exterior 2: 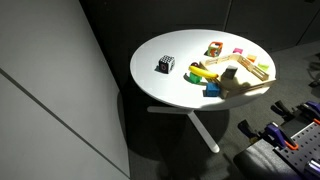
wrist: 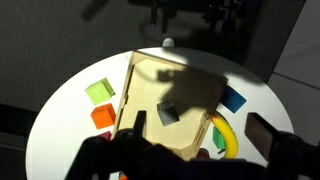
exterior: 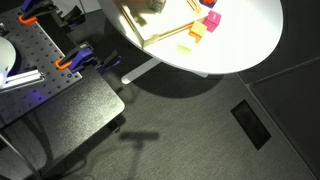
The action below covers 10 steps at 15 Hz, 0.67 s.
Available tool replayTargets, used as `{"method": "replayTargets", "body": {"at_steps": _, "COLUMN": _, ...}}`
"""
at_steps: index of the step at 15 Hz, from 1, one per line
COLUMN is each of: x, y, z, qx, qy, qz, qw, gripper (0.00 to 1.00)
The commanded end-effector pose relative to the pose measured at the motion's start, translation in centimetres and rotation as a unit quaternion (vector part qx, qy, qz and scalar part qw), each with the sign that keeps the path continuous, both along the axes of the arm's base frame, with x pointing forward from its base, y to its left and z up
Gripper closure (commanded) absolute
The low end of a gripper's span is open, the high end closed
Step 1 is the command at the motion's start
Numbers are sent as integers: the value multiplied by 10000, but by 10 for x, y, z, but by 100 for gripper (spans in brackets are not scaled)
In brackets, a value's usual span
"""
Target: Remove the gray block from the wooden tray and place it on the table to the right of the wooden tray
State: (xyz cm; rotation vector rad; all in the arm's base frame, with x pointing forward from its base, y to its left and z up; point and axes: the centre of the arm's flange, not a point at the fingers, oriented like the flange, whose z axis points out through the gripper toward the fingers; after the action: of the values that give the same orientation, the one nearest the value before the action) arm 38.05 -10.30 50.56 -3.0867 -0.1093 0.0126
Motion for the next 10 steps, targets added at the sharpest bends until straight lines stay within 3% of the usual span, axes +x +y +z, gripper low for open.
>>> {"method": "replayTargets", "body": {"at_steps": 1, "x": 3, "y": 5, "z": 2, "qx": -33, "qy": -70, "qz": -150, "qw": 9999, "gripper": 0}}
{"method": "replayTargets", "body": {"at_steps": 10, "x": 70, "y": 48, "z": -34, "qx": -289, "qy": 19, "qz": -240, "qw": 9993, "gripper": 0}}
